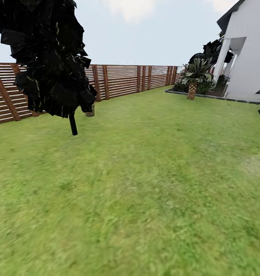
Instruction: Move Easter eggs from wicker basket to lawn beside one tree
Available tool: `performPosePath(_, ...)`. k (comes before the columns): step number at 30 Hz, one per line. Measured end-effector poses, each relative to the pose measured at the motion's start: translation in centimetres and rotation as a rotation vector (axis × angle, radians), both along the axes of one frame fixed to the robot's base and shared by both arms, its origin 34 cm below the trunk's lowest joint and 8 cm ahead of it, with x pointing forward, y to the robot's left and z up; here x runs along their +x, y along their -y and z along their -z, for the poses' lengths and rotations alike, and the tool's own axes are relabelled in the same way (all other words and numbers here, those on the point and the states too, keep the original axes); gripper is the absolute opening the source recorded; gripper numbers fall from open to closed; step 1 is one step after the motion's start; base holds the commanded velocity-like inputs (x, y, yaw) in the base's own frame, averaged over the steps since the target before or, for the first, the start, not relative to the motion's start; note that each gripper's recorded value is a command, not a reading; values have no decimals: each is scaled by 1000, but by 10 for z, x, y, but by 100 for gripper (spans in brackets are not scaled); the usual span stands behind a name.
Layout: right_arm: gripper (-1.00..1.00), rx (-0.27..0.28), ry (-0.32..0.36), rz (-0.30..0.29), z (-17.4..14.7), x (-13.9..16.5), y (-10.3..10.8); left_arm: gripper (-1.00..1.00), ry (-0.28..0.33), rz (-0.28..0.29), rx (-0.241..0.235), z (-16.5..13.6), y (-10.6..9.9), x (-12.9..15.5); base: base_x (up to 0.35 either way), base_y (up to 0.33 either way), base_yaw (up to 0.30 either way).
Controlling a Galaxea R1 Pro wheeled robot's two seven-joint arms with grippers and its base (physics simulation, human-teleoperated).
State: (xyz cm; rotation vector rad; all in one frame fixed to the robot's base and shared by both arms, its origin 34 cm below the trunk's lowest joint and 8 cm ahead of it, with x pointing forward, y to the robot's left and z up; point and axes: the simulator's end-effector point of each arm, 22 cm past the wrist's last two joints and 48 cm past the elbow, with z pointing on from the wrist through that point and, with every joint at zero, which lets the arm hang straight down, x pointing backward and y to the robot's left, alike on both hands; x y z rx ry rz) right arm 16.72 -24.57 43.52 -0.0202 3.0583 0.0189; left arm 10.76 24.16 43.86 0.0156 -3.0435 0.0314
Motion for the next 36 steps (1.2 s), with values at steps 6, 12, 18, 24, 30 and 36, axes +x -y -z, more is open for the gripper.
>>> performPosePath(6, 100, -6, -2, 2, 0, -1, 4, 100, -1, -1, 0, 0, 0, 0, 338, 0, 0)
performPosePath(12, 100, -7, -1, -1, 0, 0, 6, 100, 0, -4, 1, 0, 0, 0, 338, 0, 0)
performPosePath(18, 100, -8, -1, 1, 0, -1, 6, 100, -1, -6, 1, 0, 0, 0, 338, 0, 0)
performPosePath(24, 100, -11, -5, 5, 0, -2, 8, 100, 0, -7, 3, 0, -1, 0, 338, 0, 0)
performPosePath(30, 100, -11, -7, 8, 0, -3, 8, 100, 0, -7, 3, 0, -1, 0, 338, 0, 0)
performPosePath(36, 100, -13, -7, 9, 0, -3, 9, 100, 0, -7, 3, 0, -1, 0, 338, 0, 0)
